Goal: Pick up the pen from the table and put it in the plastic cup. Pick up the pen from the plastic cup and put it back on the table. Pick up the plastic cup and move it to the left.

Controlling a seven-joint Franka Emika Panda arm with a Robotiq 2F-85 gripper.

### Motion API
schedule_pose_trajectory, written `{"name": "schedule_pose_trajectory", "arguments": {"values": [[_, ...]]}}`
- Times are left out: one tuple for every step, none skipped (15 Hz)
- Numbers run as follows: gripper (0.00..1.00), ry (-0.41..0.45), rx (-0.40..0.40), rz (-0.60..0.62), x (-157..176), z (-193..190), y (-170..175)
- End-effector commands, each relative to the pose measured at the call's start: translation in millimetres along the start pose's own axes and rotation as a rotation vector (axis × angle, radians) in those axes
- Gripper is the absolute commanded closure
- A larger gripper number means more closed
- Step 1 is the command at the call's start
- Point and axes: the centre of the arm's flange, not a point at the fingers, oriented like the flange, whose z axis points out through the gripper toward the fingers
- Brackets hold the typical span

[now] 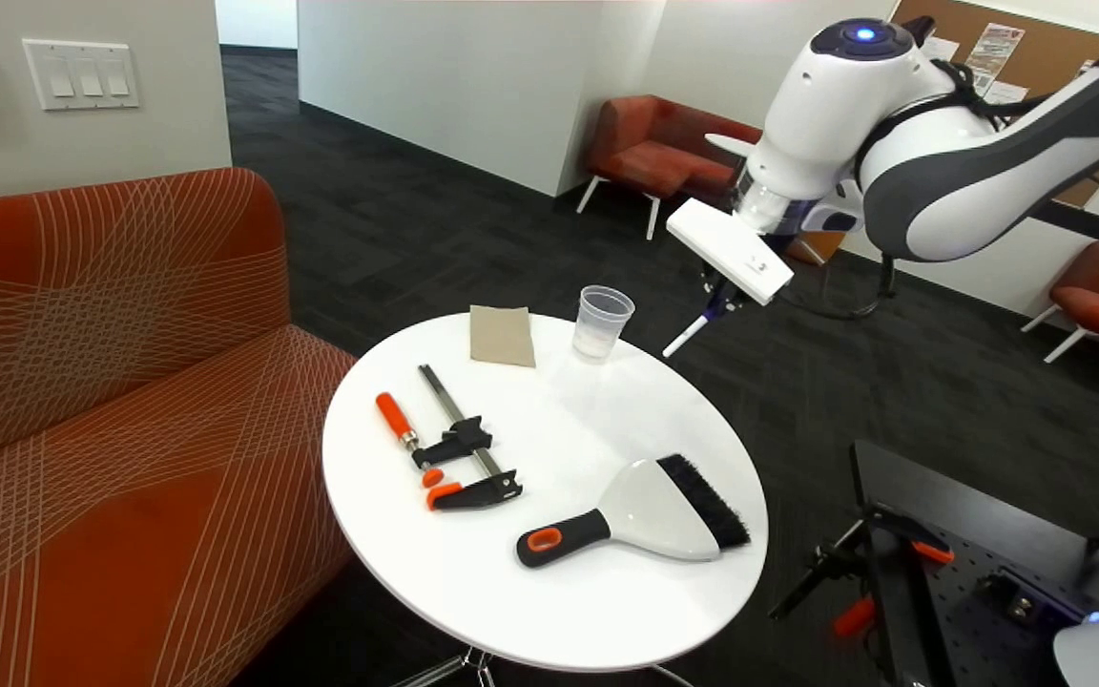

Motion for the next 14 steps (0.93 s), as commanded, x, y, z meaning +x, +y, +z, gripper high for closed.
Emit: {"name": "schedule_pose_trajectory", "arguments": {"values": [[0.96,-0.083,-0.007,0.026,-1,24,-4],[0.96,-0.097,-0.014,0.029,-3,31,-5],[0.96,-0.111,-0.019,0.030,-6,40,-7],[0.96,-0.122,-0.026,0.031,-9,48,-8],[0.96,-0.136,-0.034,0.028,-12,57,-9],[0.96,-0.145,-0.041,0.025,-14,65,-10],[0.96,-0.152,-0.043,0.024,-16,73,-11],[0.96,-0.159,-0.043,0.018,-17,80,-12],[0.96,-0.170,-0.044,0.013,-18,86,-14],[0.96,-0.174,-0.046,0.007,-19,93,-15],[0.96,-0.180,-0.049,0.006,-20,98,-17],[0.96,-0.189,-0.055,0.002,-20,103,-18],[0.96,-0.193,-0.061,0.002,-20,107,-20],[0.96,-0.196,-0.073,0.000,-20,112,-21]]}}
